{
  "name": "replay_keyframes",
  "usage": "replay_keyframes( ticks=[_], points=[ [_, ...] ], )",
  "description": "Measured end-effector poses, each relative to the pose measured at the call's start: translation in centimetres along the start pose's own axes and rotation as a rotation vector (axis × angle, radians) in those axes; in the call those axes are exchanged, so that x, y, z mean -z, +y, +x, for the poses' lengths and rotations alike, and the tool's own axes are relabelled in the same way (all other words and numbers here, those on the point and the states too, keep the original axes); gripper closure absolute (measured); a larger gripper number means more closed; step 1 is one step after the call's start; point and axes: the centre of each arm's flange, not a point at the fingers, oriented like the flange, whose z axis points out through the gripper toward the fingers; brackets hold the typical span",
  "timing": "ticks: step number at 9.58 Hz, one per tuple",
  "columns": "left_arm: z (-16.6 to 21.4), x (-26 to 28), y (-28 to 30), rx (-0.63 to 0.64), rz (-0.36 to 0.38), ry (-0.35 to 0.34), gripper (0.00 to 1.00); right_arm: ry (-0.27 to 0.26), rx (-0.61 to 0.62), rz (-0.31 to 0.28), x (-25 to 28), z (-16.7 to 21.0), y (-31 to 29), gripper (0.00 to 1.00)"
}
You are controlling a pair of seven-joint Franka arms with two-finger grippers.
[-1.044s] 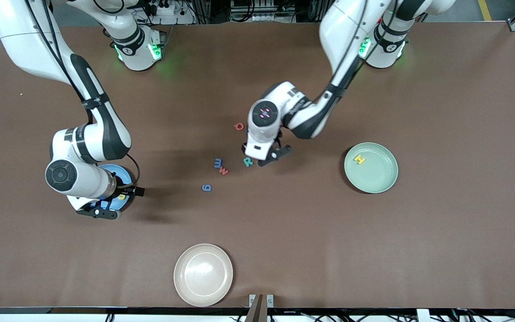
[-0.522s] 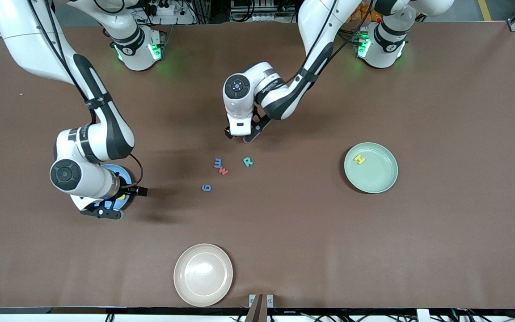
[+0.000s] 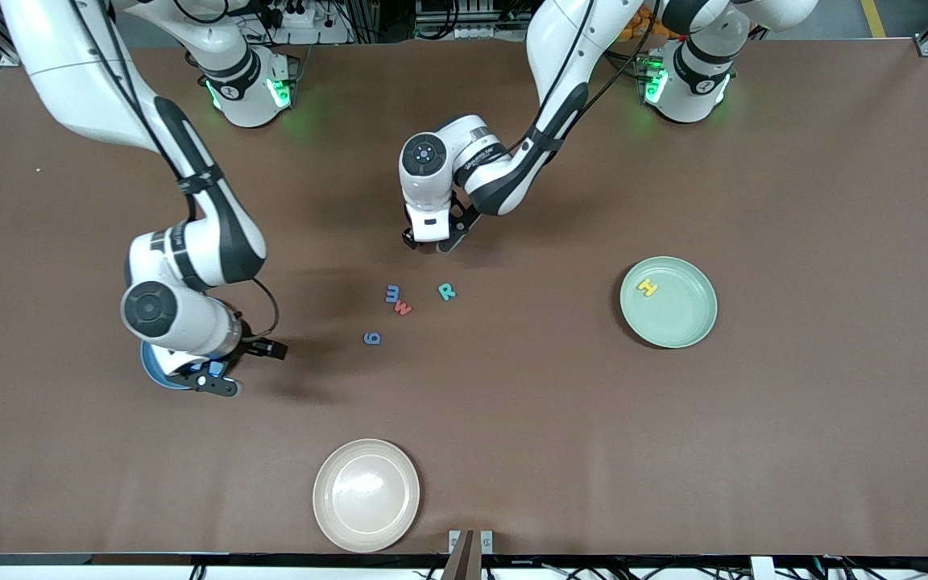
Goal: Sort upper and lower case letters into plates
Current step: 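Grasp the red Q with the left gripper and lift it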
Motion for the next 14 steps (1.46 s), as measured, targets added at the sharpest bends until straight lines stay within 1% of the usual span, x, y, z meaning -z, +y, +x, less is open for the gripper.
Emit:
replay_keyframes(
  ticks=[2, 3, 4, 5, 6, 7, 9, 10, 11, 12, 14],
  points=[
    [-0.3, -0.2, -0.1, -0.085, 0.000, 0.008, 0.22, 0.023, -0.046, 0.014, 0.8, -0.1, -2.0, 0.00],
    [-0.3, -0.1, 0.0, -0.101, -0.004, 0.008, 0.28, 0.034, -0.063, 0.023, 1.2, 0.1, -2.8, 0.00],
    [-0.3, 0.1, 0.0, -0.106, -0.007, 0.007, 0.41, 0.041, -0.084, 0.030, 1.3, 0.1, -4.0, 0.00],
    [-0.4, 0.4, 0.0, -0.111, -0.007, 0.008, 0.60, 0.045, -0.108, 0.036, 1.2, -0.1, -5.4, 0.00],
    [-0.4, 0.4, -0.1, -0.119, -0.006, 0.009, 0.63, 0.045, -0.131, 0.039, 0.9, -0.4, -6.6, 0.00],
    [-0.4, 0.4, -0.1, -0.126, -0.007, 0.009, 0.63, 0.043, -0.158, 0.040, 0.5, -0.6, -7.3, 0.00],
    [0.0, 0.5, 0.0, -0.212, 0.006, 0.014, 0.63, 0.026, -0.284, 0.057, 0.5, -0.5, -7.3, 0.00],
    [1.7, 0.9, 0.2, -0.260, 0.043, 0.023, 0.63, 0.015, -0.344, 0.070, 0.6, -0.5, -7.4, 0.00],
    [5.1, 2.1, 0.8, -0.303, 0.092, 0.027, 0.63, 0.010, -0.387, 0.076, 0.7, -0.6, -7.6, 0.00],
    [9.7, 4.8, 1.2, -0.353, 0.149, 0.017, 0.63, 0.007, -0.413, 0.076, 0.7, -1.3, -8.6, 0.00],
    [19.1, 12.7, 0.3, -0.455, 0.237, -0.033, 0.63, 0.002, -0.414, 0.071, 0.4, -3.7, -11.7, 0.00]
  ],
)
